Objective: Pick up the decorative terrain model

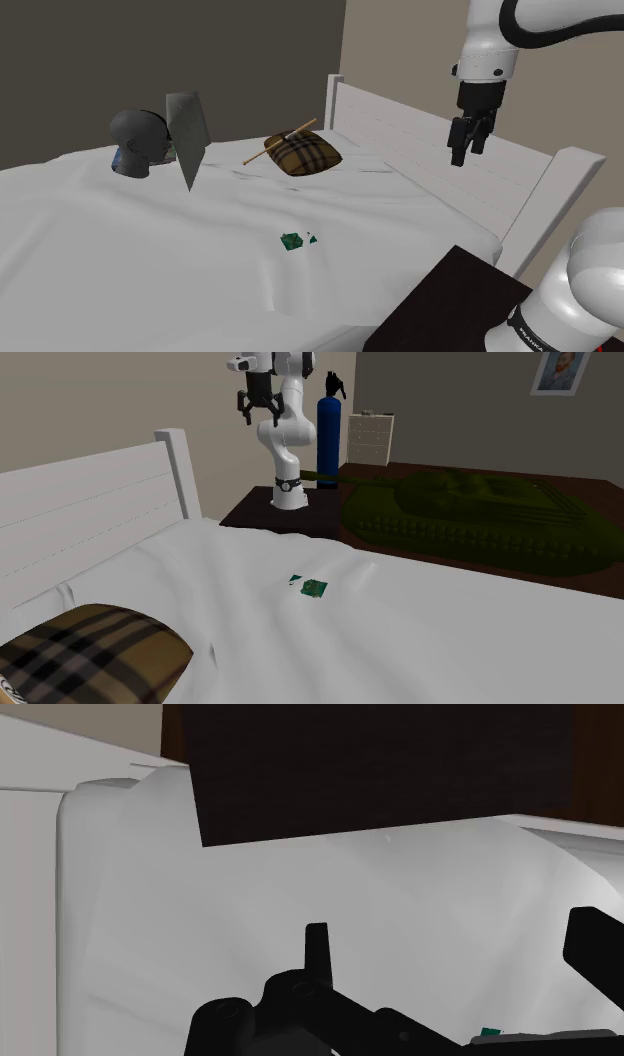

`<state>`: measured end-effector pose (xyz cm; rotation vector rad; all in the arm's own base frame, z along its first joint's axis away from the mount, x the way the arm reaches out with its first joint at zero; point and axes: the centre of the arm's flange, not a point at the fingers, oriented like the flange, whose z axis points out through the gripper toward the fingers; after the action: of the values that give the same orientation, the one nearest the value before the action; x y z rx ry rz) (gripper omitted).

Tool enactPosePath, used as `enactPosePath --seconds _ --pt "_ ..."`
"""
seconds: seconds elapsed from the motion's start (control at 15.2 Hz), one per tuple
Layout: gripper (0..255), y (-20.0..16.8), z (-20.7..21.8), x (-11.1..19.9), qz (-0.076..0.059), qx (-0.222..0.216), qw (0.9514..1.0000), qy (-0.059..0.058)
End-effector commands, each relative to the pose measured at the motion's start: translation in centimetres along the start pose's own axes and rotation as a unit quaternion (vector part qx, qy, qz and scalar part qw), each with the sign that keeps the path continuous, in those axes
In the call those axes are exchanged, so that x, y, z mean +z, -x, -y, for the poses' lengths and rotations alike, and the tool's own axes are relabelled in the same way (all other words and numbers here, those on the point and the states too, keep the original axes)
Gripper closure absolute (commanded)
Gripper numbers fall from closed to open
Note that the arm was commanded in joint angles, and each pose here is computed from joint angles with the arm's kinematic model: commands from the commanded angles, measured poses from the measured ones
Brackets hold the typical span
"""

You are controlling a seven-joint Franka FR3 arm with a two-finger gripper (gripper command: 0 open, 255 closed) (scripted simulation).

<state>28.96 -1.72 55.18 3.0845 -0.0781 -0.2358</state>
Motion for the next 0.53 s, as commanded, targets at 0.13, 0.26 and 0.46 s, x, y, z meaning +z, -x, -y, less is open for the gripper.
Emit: enactPosePath --seconds 0.13,0.26,0.46 --pt "0 -1.5 1.7 1.4 0.003 0.016 0.9999 -0.003" --pt "0 -3.1 3.3 2.7 0.006 0.032 0.9995 -0.005" --pt "0 -5.5 5.7 4.7 0.011 0.056 0.9983 -0.009"
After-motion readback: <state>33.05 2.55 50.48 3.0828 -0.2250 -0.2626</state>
